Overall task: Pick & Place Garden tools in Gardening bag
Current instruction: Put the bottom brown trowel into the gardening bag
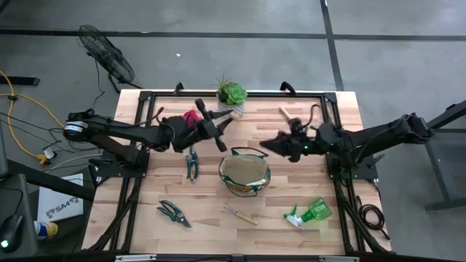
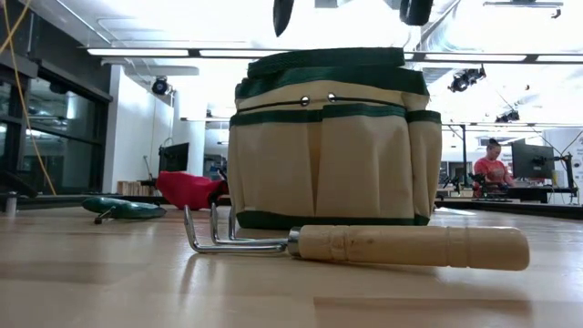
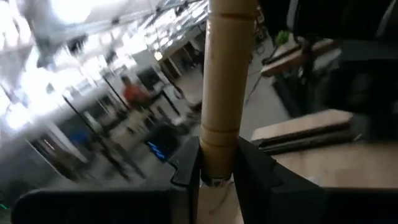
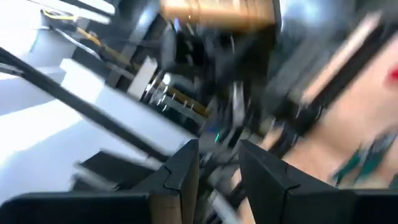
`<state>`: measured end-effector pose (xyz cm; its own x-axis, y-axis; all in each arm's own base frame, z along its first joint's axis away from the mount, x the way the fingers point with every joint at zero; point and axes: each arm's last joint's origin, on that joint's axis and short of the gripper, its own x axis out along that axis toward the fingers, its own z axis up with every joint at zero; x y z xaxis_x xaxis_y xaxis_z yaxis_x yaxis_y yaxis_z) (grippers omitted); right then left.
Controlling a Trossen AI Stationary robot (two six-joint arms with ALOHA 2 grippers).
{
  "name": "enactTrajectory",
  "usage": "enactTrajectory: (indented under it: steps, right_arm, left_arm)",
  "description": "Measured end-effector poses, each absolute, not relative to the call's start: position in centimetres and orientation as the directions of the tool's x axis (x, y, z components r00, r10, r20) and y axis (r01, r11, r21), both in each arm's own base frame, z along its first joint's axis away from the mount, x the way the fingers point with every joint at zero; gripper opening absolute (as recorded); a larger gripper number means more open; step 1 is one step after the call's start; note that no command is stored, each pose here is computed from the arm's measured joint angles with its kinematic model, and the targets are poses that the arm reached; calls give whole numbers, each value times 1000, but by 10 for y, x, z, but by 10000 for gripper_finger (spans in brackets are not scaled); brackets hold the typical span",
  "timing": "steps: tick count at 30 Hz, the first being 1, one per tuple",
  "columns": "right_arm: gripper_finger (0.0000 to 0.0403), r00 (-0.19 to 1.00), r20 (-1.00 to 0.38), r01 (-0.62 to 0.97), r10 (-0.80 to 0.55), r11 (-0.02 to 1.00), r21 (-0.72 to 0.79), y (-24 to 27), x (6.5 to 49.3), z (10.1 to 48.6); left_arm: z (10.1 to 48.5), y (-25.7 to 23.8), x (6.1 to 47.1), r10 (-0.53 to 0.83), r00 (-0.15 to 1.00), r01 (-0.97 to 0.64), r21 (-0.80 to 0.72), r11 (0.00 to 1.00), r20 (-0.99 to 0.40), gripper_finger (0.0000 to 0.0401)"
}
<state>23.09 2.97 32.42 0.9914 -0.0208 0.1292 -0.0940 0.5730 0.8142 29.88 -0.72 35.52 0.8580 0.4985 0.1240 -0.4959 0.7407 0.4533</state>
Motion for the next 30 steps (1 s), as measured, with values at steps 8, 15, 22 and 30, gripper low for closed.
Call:
enactTrajectory:
  steps: [8,15,22,30]
  right_arm:
    - [105,966,185,10,-178,746,665,25,226,332]
    - [105,962,186,82,-200,861,502,24,226,355]
    - [105,944,-35,311,-327,853,420,22,234,395]
    - [105,876,-146,480,-459,799,363,26,260,423]
  left_arm:
    - [354,-8,299,465,879,-475,113,873,108,63]
    - [355,-12,296,559,822,-561,-9,827,108,63]
    - [345,-26,300,697,715,-698,-3,716,63,63]
    - [357,-35,321,769,636,-769,138,625,59,63]
